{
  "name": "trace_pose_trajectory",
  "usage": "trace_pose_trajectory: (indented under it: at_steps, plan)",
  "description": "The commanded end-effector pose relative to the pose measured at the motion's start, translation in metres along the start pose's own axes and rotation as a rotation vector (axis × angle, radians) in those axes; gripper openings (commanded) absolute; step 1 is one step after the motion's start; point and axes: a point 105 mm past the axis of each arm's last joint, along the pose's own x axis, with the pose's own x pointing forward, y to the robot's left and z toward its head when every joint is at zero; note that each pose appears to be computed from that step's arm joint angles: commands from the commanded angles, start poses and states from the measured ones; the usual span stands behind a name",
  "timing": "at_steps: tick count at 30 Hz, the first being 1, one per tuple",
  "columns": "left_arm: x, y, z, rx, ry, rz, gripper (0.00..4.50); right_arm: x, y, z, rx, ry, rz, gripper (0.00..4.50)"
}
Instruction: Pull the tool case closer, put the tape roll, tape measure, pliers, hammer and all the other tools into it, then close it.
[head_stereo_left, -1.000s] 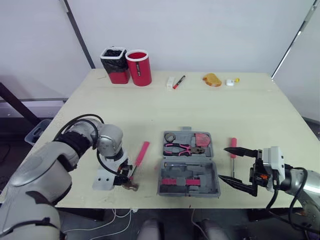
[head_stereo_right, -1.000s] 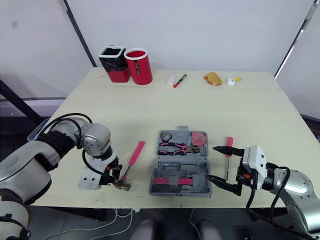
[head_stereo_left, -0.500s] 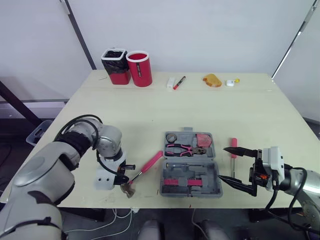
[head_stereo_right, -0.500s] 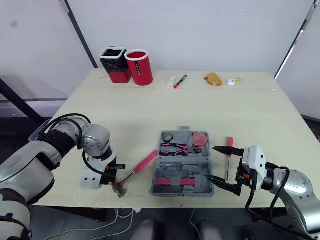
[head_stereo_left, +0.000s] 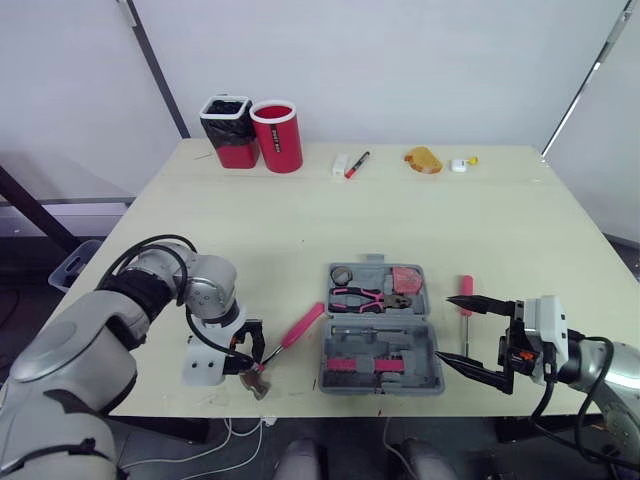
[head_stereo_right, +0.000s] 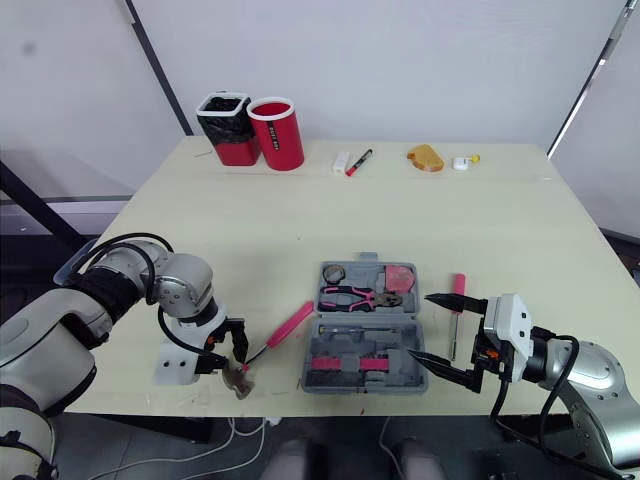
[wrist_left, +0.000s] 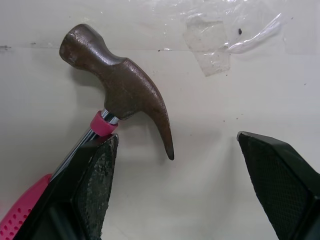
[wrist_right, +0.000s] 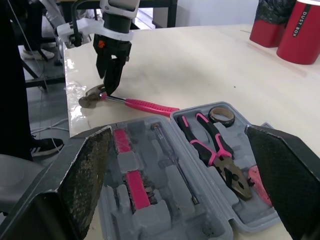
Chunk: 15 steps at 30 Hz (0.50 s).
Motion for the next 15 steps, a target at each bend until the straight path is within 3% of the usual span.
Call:
trace_pose_trajectory:
  at_steps: [1,9,15]
  plan:
    - [-0.018,0.005,-0.010,-0.002,0.054,0.012,4.17,0.001,0.000,0.006,-0.027,-0.024,0.005,4.50]
    - [-0.031,0.027,-0.022,0.044,0.087,0.044,4.17,0.000,-0.001,0.005,-0.029,-0.019,0.003,4.50]
    - [-0.016,0.037,-0.012,0.141,0.048,0.027,4.17,-0.001,-0.001,0.005,-0.032,-0.018,-0.001,4.50]
